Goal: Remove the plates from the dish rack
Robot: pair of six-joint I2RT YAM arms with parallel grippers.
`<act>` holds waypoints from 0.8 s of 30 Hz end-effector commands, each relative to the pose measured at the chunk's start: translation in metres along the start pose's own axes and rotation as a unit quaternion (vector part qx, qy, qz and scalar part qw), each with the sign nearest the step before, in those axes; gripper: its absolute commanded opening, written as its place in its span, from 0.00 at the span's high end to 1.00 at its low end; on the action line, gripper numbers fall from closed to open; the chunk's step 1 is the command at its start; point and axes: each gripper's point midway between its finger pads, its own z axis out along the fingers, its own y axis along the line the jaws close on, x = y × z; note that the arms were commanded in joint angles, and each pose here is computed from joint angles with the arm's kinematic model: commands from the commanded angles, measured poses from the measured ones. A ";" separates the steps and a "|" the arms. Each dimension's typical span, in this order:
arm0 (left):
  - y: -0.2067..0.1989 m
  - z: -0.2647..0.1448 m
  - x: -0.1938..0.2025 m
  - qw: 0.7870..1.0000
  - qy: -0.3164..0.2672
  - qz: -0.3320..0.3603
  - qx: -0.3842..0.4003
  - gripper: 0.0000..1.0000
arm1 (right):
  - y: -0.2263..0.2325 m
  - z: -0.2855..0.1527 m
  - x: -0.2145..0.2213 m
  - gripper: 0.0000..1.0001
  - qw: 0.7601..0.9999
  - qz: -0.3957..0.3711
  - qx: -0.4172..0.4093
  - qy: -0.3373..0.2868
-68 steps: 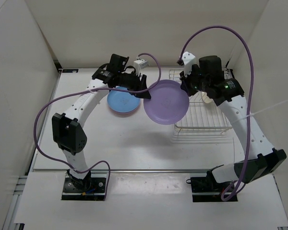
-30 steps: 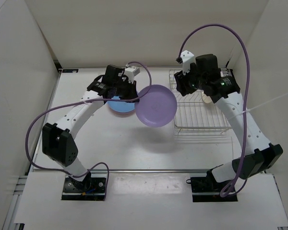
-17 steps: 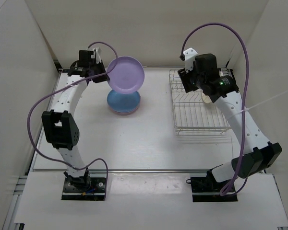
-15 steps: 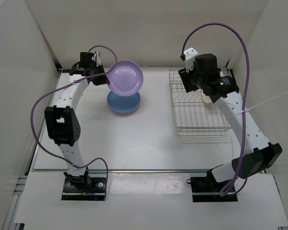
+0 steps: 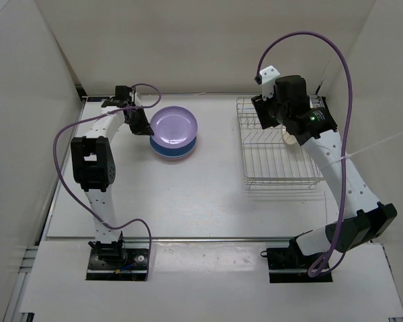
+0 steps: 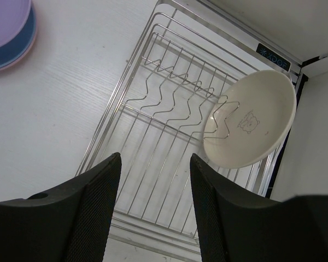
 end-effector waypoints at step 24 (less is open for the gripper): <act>-0.003 -0.022 0.000 1.000 -0.026 0.001 -0.004 0.76 | -0.010 -0.026 -0.023 0.42 0.998 0.011 0.017 -0.055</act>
